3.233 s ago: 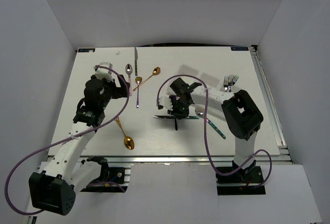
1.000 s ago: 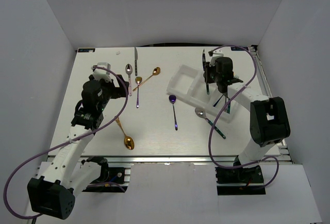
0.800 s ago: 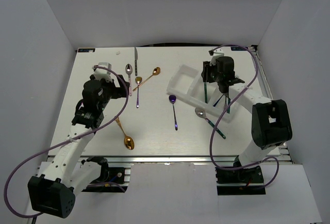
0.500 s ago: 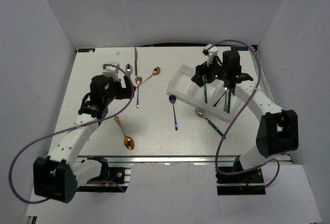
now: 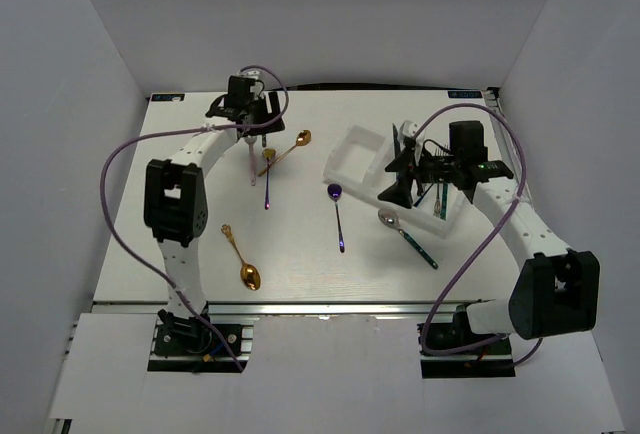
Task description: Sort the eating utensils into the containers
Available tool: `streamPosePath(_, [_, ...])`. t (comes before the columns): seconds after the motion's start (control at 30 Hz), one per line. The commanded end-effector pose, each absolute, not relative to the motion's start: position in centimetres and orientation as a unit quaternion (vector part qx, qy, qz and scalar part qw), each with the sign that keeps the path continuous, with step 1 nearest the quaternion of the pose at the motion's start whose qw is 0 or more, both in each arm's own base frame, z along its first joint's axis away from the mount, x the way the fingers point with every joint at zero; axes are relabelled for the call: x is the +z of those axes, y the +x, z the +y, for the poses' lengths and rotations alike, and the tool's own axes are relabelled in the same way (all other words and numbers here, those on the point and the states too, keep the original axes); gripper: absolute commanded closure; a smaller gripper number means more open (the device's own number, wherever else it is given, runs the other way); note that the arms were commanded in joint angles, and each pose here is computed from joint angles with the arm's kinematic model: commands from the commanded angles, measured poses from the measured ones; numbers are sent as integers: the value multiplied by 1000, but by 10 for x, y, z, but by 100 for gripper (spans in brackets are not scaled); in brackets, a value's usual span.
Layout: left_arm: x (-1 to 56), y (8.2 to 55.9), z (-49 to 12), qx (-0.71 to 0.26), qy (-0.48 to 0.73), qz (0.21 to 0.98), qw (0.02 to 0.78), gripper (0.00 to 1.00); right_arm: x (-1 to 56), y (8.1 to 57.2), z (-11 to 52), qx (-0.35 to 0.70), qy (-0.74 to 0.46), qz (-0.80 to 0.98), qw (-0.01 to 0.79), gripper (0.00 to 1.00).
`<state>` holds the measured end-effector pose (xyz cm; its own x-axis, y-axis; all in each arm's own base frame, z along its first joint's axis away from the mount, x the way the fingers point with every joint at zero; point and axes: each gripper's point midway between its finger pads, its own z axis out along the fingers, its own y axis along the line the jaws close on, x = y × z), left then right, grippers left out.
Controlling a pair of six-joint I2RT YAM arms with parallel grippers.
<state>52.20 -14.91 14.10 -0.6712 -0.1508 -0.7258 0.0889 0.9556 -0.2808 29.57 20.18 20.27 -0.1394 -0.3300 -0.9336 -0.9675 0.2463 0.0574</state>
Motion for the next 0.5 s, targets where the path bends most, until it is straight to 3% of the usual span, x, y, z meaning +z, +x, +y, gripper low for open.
streamPosePath(0.0, [118,542,-132,-92,-46,921,377,13,220,280,201,380,-516,615,460,11])
streamPosePath(0.27, [108,614,-123,-38,-74,901,425,15,233,270,197,362,-520,595,493,13])
streamPosePath(0.47, [103,634,-118,-19,-75,888,454,22,231,271,196,361,-518,598,493,13])
